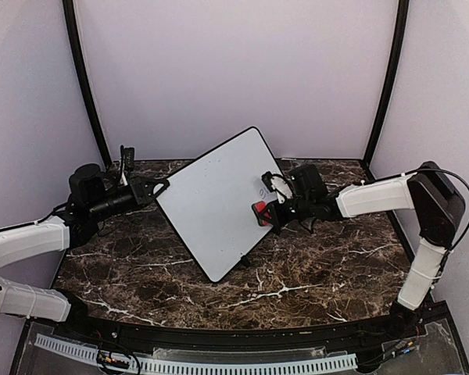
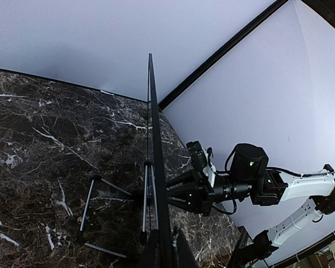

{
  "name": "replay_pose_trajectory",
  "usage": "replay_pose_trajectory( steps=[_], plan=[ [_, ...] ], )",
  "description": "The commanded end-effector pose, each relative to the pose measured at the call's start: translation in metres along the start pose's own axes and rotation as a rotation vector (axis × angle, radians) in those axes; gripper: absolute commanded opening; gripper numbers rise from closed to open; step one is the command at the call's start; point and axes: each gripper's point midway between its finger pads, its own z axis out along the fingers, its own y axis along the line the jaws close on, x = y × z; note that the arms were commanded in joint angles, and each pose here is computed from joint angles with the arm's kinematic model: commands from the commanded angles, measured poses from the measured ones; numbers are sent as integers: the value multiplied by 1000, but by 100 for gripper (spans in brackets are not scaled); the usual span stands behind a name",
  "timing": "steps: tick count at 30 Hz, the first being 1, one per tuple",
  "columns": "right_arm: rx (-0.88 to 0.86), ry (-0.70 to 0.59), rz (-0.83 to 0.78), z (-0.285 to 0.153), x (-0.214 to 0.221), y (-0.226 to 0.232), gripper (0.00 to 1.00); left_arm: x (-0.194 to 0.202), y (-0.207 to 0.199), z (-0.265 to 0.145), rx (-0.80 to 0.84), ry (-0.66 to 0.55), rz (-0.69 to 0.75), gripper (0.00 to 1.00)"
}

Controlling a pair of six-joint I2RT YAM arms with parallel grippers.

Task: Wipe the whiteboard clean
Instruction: Erase the whiteboard at the center of the board.

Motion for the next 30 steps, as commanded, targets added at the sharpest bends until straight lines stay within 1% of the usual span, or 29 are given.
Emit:
replay_pose_trajectory(
  steps=[1,5,8,13,20,24,30],
  plan=[
    [18,74,31,-5,39,-3,18,-18,-55,-9,205,-46,84,0],
    [27,73,38,-6,42,-7,18,-17,-55,-9,206,-44,82,0],
    [20,45,40,-6,28,-8,18,-17,-55,-9,206,-45,82,0],
    [7,-9,24,-3,-8,-6,18,-17,-55,-9,205,-46,86,0],
    [-14,-21,2,6,-34,-2,18,-18,-55,-10,203,-49,89,0],
    [10,-13,11,5,-25,-6,18,-18,-55,-10,202,-49,88,0],
    [23,38,34,-3,13,-10,18,-17,-55,-9,205,-44,82,0]
  ],
)
